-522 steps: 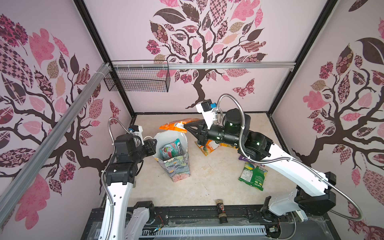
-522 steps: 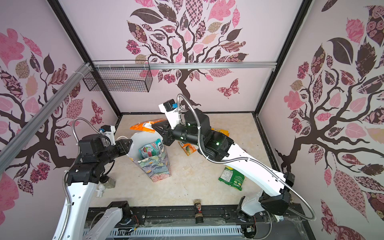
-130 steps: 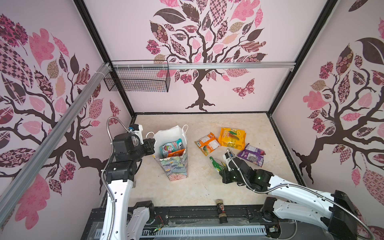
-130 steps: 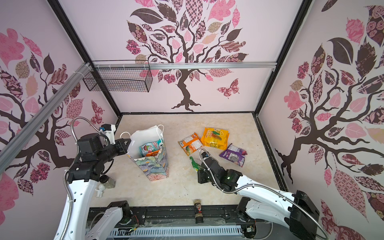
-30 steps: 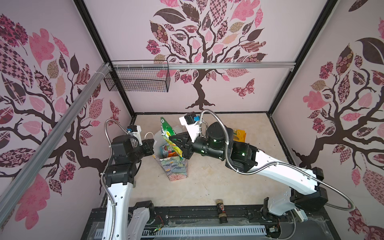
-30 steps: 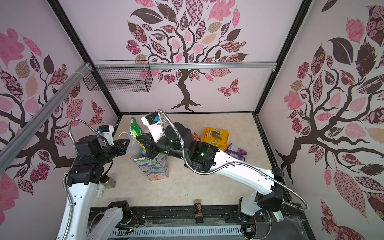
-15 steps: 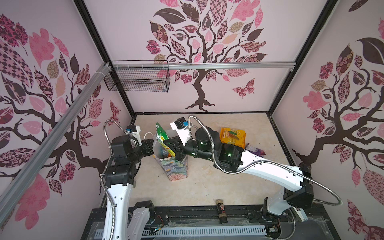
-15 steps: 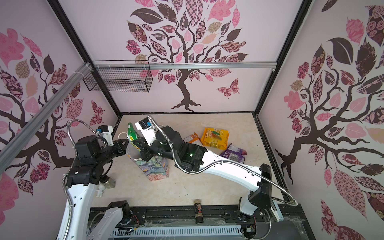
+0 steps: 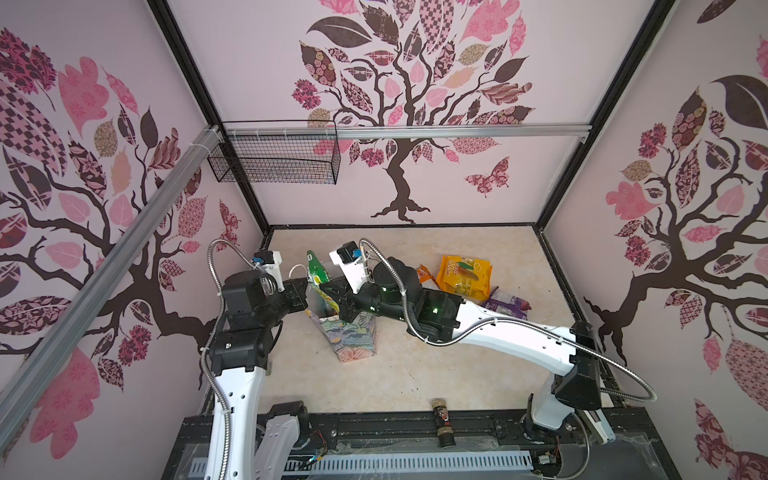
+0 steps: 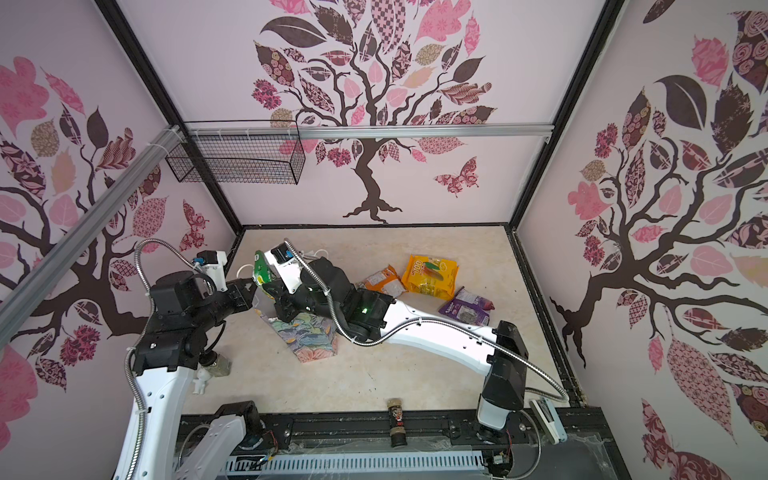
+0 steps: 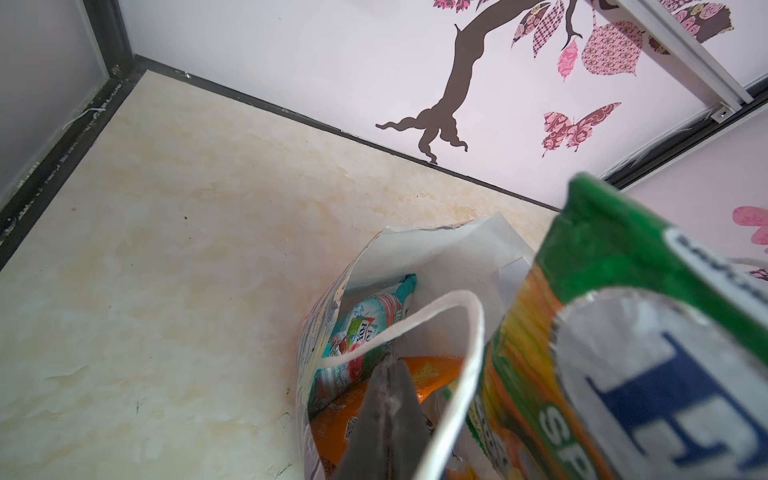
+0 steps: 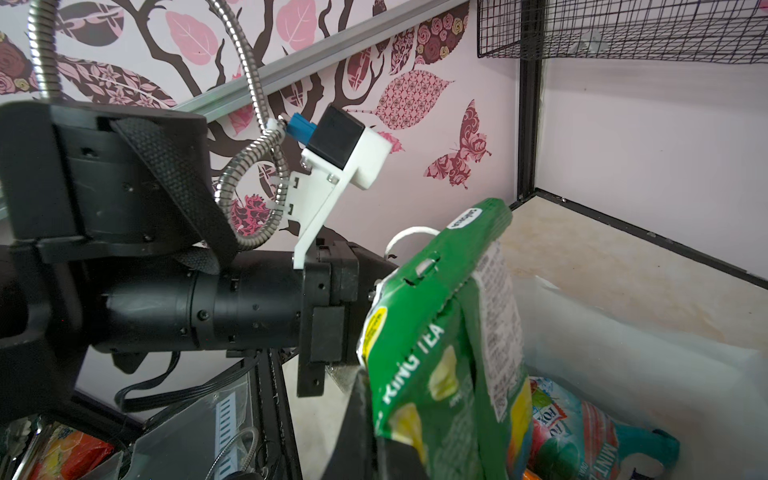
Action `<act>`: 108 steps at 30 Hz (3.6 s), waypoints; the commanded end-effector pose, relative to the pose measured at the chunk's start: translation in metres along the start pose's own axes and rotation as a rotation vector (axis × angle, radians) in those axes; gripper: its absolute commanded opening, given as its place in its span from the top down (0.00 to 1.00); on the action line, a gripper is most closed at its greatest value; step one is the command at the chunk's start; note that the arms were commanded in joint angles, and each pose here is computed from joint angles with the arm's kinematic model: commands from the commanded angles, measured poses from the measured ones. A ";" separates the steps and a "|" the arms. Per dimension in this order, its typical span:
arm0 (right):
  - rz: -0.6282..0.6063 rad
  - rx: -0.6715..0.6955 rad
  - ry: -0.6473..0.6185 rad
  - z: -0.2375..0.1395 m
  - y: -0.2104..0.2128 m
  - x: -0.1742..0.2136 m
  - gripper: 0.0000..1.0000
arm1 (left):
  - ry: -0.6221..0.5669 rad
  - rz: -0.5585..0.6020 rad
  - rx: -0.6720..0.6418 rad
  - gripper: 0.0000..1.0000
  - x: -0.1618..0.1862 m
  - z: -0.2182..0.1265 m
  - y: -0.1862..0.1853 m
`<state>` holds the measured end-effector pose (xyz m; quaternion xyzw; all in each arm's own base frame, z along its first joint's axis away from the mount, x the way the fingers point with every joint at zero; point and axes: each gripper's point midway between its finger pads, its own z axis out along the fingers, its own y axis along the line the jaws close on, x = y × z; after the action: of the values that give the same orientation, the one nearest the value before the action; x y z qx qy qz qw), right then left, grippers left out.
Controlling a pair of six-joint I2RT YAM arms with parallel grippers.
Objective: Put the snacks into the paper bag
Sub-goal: 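Lower the green packet into the paper bag with the right gripper, then open the right gripper and withdraw it from the bag toward the packets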
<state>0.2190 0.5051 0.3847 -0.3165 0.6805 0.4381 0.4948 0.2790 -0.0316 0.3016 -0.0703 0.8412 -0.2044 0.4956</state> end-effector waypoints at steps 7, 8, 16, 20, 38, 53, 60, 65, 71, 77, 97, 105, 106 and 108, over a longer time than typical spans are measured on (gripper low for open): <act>0.030 -0.014 -0.123 0.011 -0.020 -0.029 1.00 | -0.004 -0.003 0.017 0.92 0.002 0.004 0.000; 0.036 -0.018 -0.119 0.013 -0.022 -0.027 1.00 | -0.006 -0.002 0.016 0.92 0.002 0.004 0.000; 0.062 -0.053 -0.101 0.030 -0.026 -0.016 1.00 | -0.001 0.003 0.014 0.92 0.003 0.003 0.001; 0.067 -0.067 -0.090 0.036 -0.026 -0.008 1.00 | 0.001 0.005 0.012 0.92 0.004 0.003 0.001; 0.091 -0.102 -0.073 0.037 -0.033 0.009 0.97 | -0.001 0.006 0.011 0.92 0.004 0.002 0.001; 0.083 -0.084 -0.067 0.031 -0.037 0.009 0.84 | -0.001 0.007 0.007 0.92 0.005 0.001 0.001; 0.076 -0.084 -0.075 0.025 -0.036 0.004 0.64 | -0.002 0.008 0.006 0.92 0.005 0.001 0.001; 0.073 -0.075 -0.100 0.008 -0.033 -0.008 0.51 | -0.004 0.009 0.006 0.92 0.004 0.001 0.001; 0.064 -0.057 -0.152 -0.019 -0.032 -0.024 0.49 | -0.005 0.011 0.005 0.92 0.004 0.001 0.001; 0.063 -0.055 -0.189 -0.046 -0.027 -0.040 0.46 | 0.000 0.007 0.002 0.92 0.005 0.002 0.003; 0.022 0.127 -0.034 -0.066 -0.045 -0.040 0.39 | -0.008 0.011 0.012 0.92 0.003 0.001 0.000; -0.008 0.217 -0.082 -0.091 -0.059 -0.044 0.36 | -0.010 0.012 0.009 0.92 0.003 0.000 0.001; -0.016 0.250 -0.080 -0.094 -0.065 -0.043 0.34 | -0.011 0.014 0.008 0.92 0.003 0.000 0.001; -0.026 0.331 -0.073 -0.102 -0.080 -0.041 0.31 | -0.011 0.013 0.004 0.92 0.003 0.000 0.001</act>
<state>0.2542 0.4086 0.3856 -0.2542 0.7285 0.3558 0.5273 0.2777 -0.0321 0.3023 -0.0703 0.8401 -0.2064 0.4967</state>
